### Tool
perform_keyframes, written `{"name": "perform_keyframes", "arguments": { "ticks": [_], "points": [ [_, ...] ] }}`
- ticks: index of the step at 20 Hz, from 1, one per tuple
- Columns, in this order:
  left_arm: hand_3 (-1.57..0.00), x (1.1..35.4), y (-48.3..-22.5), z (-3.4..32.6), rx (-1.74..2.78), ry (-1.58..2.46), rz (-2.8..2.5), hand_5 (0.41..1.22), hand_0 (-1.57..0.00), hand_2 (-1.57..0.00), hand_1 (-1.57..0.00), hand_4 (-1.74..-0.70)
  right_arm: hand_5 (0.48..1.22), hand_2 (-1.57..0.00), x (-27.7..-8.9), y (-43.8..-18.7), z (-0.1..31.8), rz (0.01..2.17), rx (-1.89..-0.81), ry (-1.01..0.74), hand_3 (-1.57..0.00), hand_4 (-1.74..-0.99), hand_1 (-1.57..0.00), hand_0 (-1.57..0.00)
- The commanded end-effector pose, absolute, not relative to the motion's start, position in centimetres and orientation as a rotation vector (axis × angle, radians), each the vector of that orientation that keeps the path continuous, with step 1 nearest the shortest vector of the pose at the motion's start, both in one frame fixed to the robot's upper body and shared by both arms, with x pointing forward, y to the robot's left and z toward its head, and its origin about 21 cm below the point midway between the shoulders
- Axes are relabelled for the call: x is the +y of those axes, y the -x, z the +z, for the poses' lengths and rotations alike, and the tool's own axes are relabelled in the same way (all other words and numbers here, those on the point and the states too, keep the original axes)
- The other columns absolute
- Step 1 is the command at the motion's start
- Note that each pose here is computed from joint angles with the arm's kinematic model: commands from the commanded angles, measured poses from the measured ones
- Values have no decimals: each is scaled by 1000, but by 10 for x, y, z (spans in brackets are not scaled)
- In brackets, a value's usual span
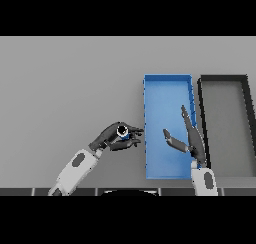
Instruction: Pick up the blue pipe and place it into the blue bin.
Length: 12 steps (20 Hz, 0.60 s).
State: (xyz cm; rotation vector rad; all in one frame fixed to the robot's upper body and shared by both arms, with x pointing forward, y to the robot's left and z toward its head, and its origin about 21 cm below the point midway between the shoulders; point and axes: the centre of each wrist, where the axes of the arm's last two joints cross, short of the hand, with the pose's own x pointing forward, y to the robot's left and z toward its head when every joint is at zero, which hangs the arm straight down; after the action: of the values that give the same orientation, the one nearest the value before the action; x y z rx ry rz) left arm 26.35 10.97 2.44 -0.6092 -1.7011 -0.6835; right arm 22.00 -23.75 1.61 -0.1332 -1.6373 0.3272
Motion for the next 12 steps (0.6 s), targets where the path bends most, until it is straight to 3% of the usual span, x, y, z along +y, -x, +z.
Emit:
{"name": "perform_keyframes", "arguments": {
  "ticks": [1,8,12],
  "points": [
    [-1476,109,-262,29,-1701,608,-693,1213,-1547,-1552,-1551,-1733,600,1,-240,-216,13,321,-1638,133,1,-1157,1,1],
    [-1496,103,-254,43,-1671,593,-757,1219,-1566,-1567,-1567,-1739,605,1,-243,-219,19,329,-1657,145,1,-1127,1,1],
    [-1494,101,-257,42,-1656,571,-755,1219,-1569,-1569,-1569,-1740,605,1,-241,-214,15,335,-1646,134,1,-1178,1,1]
  ]
}}
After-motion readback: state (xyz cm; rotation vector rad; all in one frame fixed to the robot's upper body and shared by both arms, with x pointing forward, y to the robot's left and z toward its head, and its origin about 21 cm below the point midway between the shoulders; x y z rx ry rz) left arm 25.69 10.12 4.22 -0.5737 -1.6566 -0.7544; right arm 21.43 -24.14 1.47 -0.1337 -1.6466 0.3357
